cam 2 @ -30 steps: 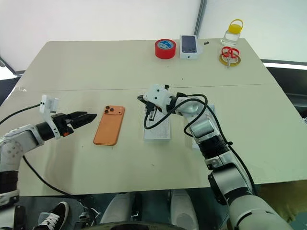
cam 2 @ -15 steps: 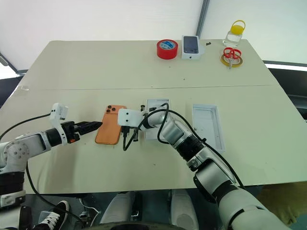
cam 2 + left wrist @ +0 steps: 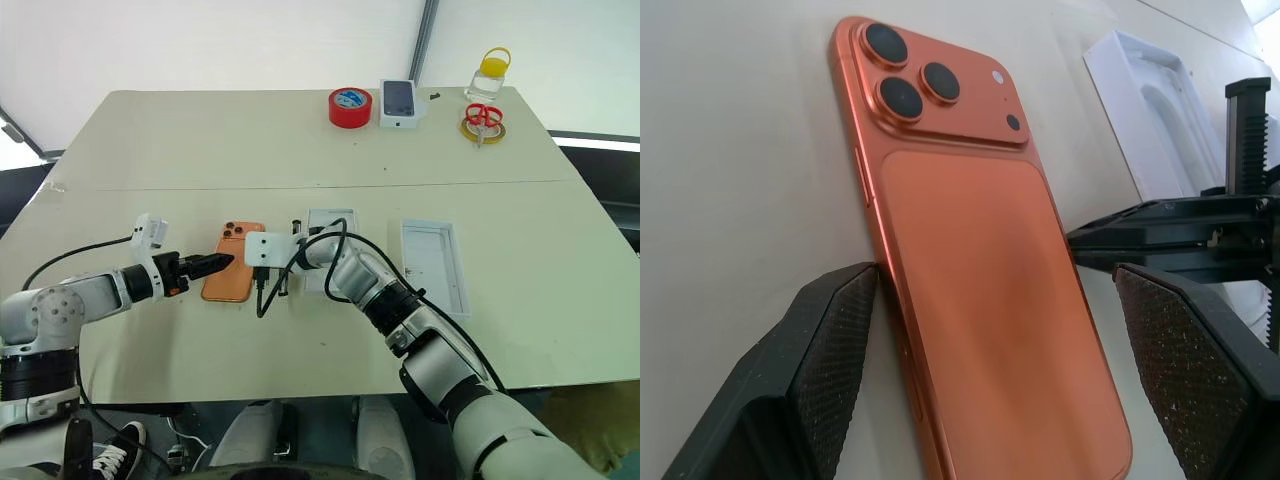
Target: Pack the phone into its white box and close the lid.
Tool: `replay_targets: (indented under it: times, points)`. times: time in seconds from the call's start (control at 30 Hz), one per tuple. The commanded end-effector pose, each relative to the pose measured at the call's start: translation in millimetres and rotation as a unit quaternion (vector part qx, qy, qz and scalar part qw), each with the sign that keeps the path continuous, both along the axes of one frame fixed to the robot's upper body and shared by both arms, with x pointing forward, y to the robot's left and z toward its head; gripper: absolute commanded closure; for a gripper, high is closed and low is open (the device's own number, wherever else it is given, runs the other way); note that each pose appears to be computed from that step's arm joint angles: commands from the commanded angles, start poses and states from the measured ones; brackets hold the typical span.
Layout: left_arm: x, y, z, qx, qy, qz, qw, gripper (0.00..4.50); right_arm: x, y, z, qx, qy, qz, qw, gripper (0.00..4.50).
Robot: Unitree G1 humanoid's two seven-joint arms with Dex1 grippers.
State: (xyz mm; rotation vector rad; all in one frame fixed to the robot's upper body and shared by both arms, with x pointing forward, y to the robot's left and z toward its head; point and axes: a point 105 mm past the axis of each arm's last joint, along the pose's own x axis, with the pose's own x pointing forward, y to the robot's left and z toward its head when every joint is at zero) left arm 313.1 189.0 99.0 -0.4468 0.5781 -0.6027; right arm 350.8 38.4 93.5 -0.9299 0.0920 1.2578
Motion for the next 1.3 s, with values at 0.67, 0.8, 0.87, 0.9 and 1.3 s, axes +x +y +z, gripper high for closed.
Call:
replay_targets:
  times: [0.67,0.8,0.87,0.9,1.3]
  points:
    - [3.0,-10.7,8.4,-0.118,0.046,0.009,0.992,0.53,1.0,2.2,2.7,0.01,-0.012,-0.005,1.0,4.45]
    - [3.6,-11.6,12.2,-0.133,0.045,0.01,0.99,0.53,0.8,2.2,3.0,0.01,-0.012,-0.004,1.0,4.45]
    - [4.6,-11.1,13.2,-0.135,0.045,0.013,0.99,1.33,1.2,1.5,2.6,0.008,-0.014,-0.004,1.0,4.5]
    - [4.7,-11.0,13.4,-0.135,0.044,0.013,0.99,1.78,1.1,1.5,2.6,0.009,-0.013,-0.004,1.0,4.5]
    - [1.3,-5.9,4.4,-0.145,0.066,0.029,0.987,4.46,0.3,2.7,4.9,0.017,-0.013,-0.003,1.0,4.5]
